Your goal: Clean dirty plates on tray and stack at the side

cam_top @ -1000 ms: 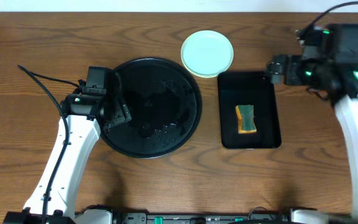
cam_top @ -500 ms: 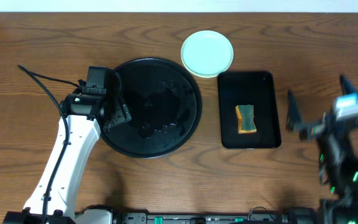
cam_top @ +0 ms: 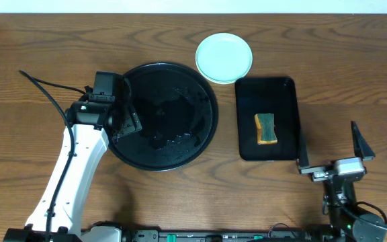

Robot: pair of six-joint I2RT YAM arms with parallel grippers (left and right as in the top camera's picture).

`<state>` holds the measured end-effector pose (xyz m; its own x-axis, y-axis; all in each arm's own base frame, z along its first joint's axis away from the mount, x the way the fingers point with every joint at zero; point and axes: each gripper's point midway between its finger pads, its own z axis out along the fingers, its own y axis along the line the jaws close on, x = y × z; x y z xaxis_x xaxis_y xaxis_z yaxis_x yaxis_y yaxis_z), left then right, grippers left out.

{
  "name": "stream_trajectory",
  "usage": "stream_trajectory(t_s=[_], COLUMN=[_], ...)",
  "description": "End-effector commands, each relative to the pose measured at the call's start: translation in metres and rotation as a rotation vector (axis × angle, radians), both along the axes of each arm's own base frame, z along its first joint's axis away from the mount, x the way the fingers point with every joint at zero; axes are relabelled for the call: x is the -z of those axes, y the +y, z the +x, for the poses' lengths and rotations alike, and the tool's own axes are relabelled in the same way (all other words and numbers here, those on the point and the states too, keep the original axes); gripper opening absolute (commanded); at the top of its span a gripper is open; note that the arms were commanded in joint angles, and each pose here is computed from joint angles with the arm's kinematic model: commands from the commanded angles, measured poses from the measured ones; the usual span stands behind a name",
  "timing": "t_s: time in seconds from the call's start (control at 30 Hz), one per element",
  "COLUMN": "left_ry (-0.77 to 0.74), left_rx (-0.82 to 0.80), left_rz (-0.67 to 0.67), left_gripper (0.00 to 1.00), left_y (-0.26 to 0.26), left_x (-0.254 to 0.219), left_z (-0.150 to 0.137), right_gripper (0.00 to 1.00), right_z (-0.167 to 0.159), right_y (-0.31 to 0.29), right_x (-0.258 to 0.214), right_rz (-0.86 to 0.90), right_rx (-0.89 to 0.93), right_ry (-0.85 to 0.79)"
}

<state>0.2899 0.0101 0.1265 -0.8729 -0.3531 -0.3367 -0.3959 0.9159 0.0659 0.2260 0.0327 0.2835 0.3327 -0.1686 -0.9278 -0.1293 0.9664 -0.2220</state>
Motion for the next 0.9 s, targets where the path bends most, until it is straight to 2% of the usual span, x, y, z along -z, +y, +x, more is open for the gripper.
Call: stream_trajectory(t_s=[0.0, 0.2, 0.47, 0.87], left_ry=[0.002, 0.002, 0.002, 0.002], left_rx=[-0.008, -0.008, -0.008, -0.008], left_rz=[0.009, 0.009, 0.009, 0.009], left_gripper=[0.92, 0.92, 0.92, 0.93], left_y=[0.003, 0.003, 0.003, 0.003], left_x=[0.0, 0.0, 0.0, 0.0], left_z=[-0.001, -0.001, -0.001, -0.001], right_gripper=[0.99, 0.99, 0.99, 0.99], right_z=[0.002, 0.011, 0.019, 0.02], right_y=[-0.004, -0.005, -0.008, -0.027], right_x=[0.016, 0.05, 0.12, 0.126], right_rz=[-0.006, 0.002, 0.006, 0.113], right_rx=[0.025, 0.023, 0.044, 0.143], right_ry=[-0.003, 0.067, 0.359, 0.393])
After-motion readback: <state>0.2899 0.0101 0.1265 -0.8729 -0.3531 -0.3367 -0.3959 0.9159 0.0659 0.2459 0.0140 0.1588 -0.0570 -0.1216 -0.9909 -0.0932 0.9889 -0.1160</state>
